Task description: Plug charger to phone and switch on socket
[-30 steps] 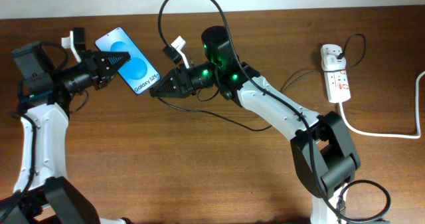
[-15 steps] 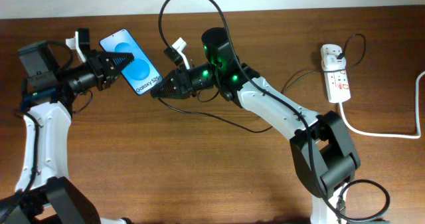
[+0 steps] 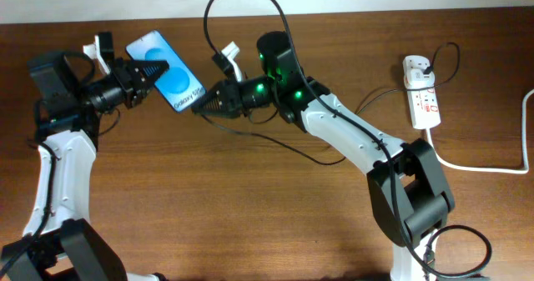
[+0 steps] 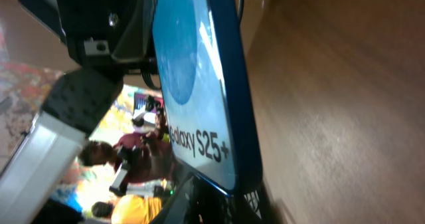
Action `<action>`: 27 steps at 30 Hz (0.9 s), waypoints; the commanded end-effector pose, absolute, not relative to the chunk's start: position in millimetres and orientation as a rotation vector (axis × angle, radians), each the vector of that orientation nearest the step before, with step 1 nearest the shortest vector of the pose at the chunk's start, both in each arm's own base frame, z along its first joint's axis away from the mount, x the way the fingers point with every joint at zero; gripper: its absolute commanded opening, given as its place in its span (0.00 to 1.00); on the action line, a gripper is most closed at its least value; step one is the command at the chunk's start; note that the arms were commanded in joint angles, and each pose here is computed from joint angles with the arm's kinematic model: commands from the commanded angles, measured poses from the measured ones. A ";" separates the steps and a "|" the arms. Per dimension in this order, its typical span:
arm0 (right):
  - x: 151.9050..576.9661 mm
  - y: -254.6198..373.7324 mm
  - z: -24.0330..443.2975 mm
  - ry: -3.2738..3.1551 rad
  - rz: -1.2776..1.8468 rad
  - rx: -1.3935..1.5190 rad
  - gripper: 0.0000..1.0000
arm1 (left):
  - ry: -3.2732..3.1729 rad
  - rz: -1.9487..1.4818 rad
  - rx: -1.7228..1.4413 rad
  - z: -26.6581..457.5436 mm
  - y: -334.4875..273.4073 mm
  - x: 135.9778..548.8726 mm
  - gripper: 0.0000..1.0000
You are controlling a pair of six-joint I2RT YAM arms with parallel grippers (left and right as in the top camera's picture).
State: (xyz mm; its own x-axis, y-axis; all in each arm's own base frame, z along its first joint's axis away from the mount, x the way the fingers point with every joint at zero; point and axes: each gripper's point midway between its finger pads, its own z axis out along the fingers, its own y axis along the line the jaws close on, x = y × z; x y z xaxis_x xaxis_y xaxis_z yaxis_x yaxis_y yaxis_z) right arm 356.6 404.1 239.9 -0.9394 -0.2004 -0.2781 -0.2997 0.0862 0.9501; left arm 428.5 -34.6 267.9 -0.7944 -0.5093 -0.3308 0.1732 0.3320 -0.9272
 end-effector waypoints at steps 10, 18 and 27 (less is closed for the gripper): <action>394.8 383.2 266.2 2.197 1.861 -0.400 0.43 | 1.966 -1.562 -0.328 277.6 -18.1 424.7 0.00; 438.4 307.6 224.4 2.224 1.560 -0.429 0.66 | 1.941 -1.554 0.020 271.5 -33.6 396.5 0.00; 449.4 215.5 138.8 2.523 0.946 -0.445 0.73 | 1.790 -1.595 0.394 317.3 -70.2 355.9 0.00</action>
State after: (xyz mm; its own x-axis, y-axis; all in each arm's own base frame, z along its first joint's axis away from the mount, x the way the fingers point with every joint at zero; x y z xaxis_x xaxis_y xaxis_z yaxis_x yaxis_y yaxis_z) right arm 440.6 237.4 138.5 -0.9038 -0.1128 -0.4127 -0.3846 0.6368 0.6682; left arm 380.9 -50.3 284.0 -0.7438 -0.2783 -0.6077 0.5506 0.2602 -0.7932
